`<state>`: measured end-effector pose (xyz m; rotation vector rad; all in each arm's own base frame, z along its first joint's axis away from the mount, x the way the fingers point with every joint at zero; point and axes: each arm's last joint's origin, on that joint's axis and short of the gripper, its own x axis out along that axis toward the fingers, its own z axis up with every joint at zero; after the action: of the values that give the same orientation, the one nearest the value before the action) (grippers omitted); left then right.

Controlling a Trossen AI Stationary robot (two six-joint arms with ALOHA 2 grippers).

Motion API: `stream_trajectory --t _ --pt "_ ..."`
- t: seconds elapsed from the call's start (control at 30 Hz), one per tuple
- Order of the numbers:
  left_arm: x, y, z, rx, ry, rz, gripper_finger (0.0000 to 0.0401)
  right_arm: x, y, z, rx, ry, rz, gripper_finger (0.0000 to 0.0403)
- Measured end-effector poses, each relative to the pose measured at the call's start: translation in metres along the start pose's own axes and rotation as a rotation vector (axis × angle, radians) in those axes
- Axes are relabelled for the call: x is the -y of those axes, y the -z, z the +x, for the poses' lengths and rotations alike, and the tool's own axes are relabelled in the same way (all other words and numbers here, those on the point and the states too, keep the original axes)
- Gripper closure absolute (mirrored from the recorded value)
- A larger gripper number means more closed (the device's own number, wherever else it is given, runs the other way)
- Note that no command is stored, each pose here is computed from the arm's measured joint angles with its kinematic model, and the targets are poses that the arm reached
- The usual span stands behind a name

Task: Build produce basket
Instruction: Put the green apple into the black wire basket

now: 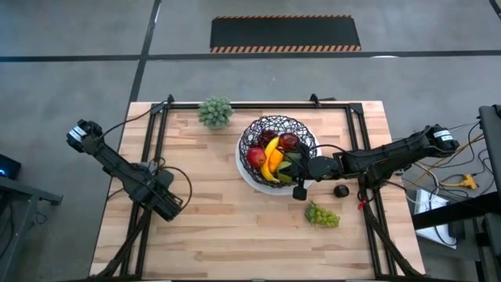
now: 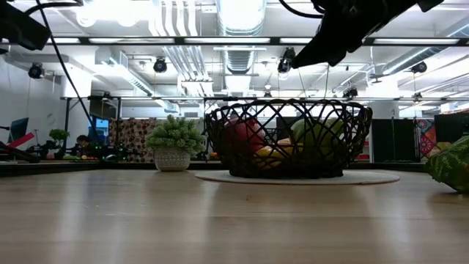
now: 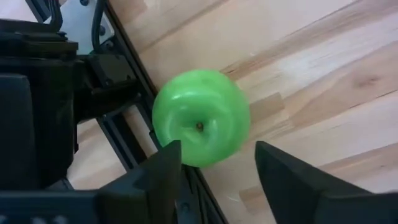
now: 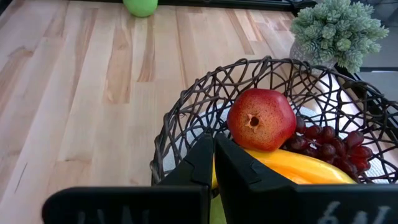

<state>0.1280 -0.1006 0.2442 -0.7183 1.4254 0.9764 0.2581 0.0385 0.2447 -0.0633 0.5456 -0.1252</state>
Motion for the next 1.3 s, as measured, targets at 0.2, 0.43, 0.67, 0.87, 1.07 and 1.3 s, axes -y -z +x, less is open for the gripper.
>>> stream_trajectory --t 0.2,0.43,0.67,0.87,1.07,1.3 --pt "0.003 0.001 0.010 0.008 -0.051 0.042 0.0197 0.000 0.000 0.000 0.000 0.000 0.010 0.0394" --pt "-0.001 0.001 0.027 0.013 -0.090 0.049 0.0223 0.000 0.000 0.000 0.003 -0.001 0.013 0.0394" --pt "0.000 0.001 0.039 0.019 -0.071 0.048 0.0249 0.000 0.000 0.000 0.002 -0.004 0.025 0.0394" --pt "0.001 0.001 0.039 0.017 -0.055 0.047 0.0291 0.000 0.000 0.000 -0.001 -0.004 0.034 0.0394" --pt "0.001 0.001 0.038 0.018 -0.056 0.047 0.0378 0.000 0.000 0.000 -0.001 -0.004 0.034 0.0394" --pt "0.002 0.000 0.032 0.057 -0.022 0.088 0.0399 0.000 0.001 0.000 -0.005 -0.003 0.033 0.0394"
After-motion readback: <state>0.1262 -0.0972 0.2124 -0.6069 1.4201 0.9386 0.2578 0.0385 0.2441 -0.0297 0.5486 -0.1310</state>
